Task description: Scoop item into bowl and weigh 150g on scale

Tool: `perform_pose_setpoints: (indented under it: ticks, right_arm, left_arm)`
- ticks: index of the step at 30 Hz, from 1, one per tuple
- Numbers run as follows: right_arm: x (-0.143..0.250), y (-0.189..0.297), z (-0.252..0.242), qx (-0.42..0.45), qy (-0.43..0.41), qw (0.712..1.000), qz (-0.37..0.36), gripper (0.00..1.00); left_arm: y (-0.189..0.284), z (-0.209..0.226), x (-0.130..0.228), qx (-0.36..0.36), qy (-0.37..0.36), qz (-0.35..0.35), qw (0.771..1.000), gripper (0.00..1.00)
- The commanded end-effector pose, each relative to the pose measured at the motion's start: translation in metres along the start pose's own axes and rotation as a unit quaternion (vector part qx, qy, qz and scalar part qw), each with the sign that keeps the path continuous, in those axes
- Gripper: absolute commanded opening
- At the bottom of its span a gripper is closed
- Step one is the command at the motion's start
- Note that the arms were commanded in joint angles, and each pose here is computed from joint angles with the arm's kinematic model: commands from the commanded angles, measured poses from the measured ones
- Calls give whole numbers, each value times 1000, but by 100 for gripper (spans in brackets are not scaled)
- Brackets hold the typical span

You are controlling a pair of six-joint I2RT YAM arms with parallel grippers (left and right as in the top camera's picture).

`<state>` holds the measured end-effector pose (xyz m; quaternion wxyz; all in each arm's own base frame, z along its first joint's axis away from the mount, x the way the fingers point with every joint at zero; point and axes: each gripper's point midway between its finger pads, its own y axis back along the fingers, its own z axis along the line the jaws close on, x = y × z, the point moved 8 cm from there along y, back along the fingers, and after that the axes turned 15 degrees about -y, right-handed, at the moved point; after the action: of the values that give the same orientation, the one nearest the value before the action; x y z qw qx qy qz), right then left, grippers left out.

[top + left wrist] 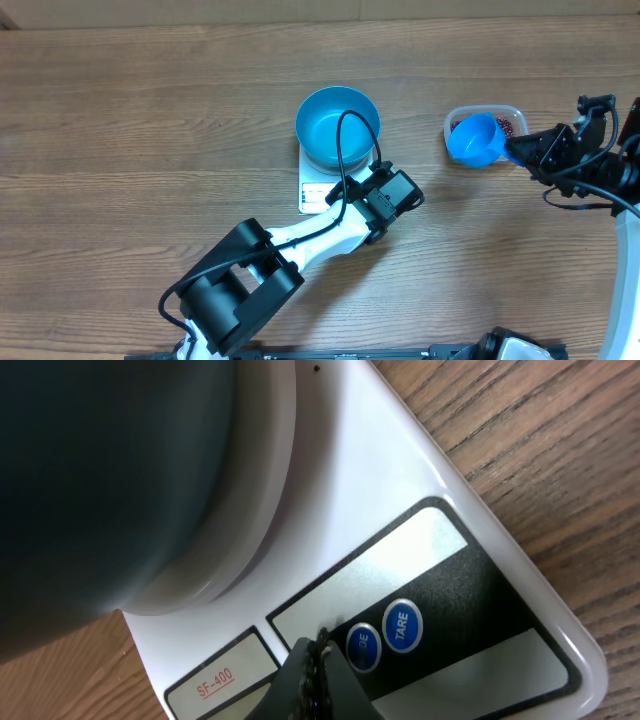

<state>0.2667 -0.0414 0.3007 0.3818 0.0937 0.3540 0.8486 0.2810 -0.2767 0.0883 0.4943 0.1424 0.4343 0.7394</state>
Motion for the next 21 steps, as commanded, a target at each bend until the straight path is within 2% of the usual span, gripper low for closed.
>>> perform_pose_setpoints:
  ticks: [1, 21]
  right_arm:
    - [-1, 9, 8, -8, 17, 1000, -17, 4]
    - [0, 9, 8, -6, 15, 1000, -15, 4]
  left_arm:
    - [-5, 0, 5, -6, -4, 11, 1000, 4]
    - [-10, -7, 8, 14, -24, 21, 999, 4]
